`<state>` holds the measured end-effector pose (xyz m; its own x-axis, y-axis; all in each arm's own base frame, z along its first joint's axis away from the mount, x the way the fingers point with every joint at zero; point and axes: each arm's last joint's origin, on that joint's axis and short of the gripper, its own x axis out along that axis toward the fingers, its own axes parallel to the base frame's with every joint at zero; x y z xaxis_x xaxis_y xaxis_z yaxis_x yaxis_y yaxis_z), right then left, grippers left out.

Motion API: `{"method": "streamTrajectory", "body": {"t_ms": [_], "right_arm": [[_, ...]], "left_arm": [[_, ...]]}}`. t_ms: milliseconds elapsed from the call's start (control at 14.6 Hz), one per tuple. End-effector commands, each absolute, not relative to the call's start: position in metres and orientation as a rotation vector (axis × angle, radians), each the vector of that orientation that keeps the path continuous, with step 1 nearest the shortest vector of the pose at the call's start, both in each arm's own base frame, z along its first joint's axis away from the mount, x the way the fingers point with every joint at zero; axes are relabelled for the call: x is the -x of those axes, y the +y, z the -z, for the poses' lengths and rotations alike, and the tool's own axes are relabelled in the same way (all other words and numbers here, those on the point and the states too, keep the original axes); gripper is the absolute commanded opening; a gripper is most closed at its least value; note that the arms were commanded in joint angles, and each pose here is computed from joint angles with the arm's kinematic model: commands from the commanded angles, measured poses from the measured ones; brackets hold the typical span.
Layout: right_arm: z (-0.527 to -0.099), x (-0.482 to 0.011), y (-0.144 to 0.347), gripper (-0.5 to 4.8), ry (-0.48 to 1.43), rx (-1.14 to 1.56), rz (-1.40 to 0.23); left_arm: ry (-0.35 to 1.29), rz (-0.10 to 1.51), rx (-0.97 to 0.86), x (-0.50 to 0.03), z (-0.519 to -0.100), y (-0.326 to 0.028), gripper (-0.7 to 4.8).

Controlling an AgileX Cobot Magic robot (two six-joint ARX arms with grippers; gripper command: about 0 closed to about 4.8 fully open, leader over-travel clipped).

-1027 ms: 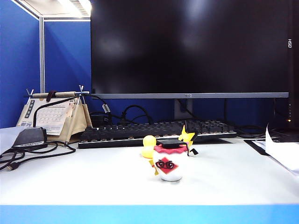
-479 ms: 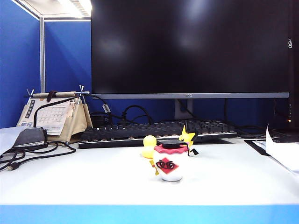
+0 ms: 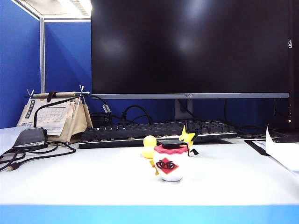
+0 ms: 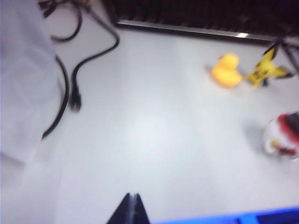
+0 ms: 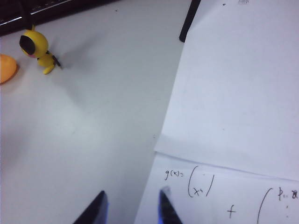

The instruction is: Pick up the doll with a different color than the other dolls and place it near you.

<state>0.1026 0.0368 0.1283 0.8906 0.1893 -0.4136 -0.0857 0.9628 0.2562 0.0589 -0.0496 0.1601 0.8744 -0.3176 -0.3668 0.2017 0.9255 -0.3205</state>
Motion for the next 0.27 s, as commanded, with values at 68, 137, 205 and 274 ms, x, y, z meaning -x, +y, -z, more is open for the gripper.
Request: {"method": "streamTrajectory", "body": {"t_ms": [68, 137, 205, 274], "right_arm": [[-0.1288, -0.1029, 0.0373, 1.44, 0.441, -0.243, -0.153], [-0.1288, -0.1029, 0.0372, 1.44, 0.44, -0.242, -0.15], [-0.1288, -0.1029, 0.0373, 1.44, 0.441, -0.243, -0.152], [-0.1288, -0.1029, 0.0372, 1.44, 0.441, -0.243, -0.152]], "left_arm": [[0.482, 0.253, 0.205, -0.0578, -0.1498, -0.048, -0.06], [0.479, 0.257, 0.186, -0.0578, -0.1498, -0.048, -0.06], [0.479, 0.258, 0.186, -0.0578, -0.1498, -0.048, -0.06], [0.481, 0.256, 0.198, -0.0578, -0.1498, -0.0481, -0.05]]}}
